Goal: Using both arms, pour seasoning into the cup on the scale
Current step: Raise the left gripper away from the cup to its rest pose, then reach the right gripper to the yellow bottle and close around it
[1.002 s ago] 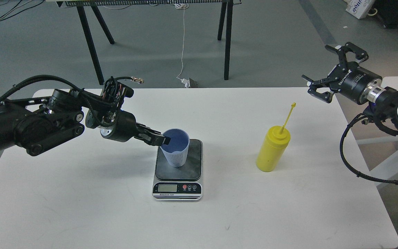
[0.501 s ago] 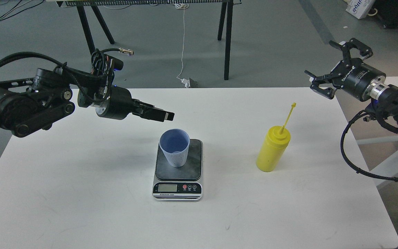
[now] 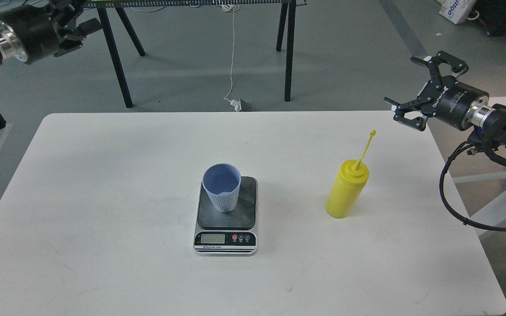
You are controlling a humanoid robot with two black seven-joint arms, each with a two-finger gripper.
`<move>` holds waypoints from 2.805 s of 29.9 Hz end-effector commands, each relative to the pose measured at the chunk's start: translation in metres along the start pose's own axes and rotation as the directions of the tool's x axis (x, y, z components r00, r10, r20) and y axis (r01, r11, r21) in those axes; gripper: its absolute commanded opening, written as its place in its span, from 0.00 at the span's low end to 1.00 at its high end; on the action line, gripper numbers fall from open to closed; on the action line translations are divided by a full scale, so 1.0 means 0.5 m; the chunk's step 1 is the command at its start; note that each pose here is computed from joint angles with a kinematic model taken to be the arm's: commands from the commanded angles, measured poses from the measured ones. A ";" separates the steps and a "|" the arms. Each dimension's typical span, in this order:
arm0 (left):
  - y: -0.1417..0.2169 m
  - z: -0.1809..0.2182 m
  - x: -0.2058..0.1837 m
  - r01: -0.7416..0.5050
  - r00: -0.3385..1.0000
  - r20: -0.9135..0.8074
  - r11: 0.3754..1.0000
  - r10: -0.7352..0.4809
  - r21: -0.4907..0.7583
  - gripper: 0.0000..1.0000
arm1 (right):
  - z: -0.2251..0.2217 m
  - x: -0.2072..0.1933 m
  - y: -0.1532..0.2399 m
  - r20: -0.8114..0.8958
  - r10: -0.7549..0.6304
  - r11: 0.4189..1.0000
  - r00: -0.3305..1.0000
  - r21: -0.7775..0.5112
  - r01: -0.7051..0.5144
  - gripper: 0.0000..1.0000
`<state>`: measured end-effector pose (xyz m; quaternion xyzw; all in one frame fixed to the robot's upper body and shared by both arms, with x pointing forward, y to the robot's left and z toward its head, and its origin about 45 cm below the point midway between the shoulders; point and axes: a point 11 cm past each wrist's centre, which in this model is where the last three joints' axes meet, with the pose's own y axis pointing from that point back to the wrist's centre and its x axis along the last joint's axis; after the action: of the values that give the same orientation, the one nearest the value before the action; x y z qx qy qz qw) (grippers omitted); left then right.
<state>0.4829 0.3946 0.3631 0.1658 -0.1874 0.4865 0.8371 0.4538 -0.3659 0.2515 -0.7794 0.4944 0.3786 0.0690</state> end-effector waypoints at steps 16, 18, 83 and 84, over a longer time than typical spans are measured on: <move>0.050 -0.155 -0.039 -0.067 0.982 -0.171 0.992 0.085 0.111 0.99 | -0.069 0.047 0.138 0.366 -0.164 0.962 0.916 0.266 0.066 0.99; 0.051 -0.160 -0.044 -0.063 0.981 -0.174 0.991 0.083 0.116 0.99 | -0.029 0.074 0.173 0.451 -0.171 0.961 0.876 0.274 0.047 0.99; 0.074 -0.231 -0.099 -0.018 0.976 -0.210 0.983 0.057 0.184 0.99 | 0.546 0.088 0.043 0.788 0.027 0.999 0.616 -0.044 0.012 0.98; 0.076 -0.233 -0.100 -0.018 0.976 -0.212 0.982 0.058 0.186 0.99 | 0.551 0.087 0.039 0.785 0.033 0.999 0.619 -0.051 0.012 0.98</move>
<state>0.4470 0.4268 0.2444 0.1830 -0.0566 0.5317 0.8250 0.3016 -0.2794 0.0379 -0.5338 0.4071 0.6931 0.2627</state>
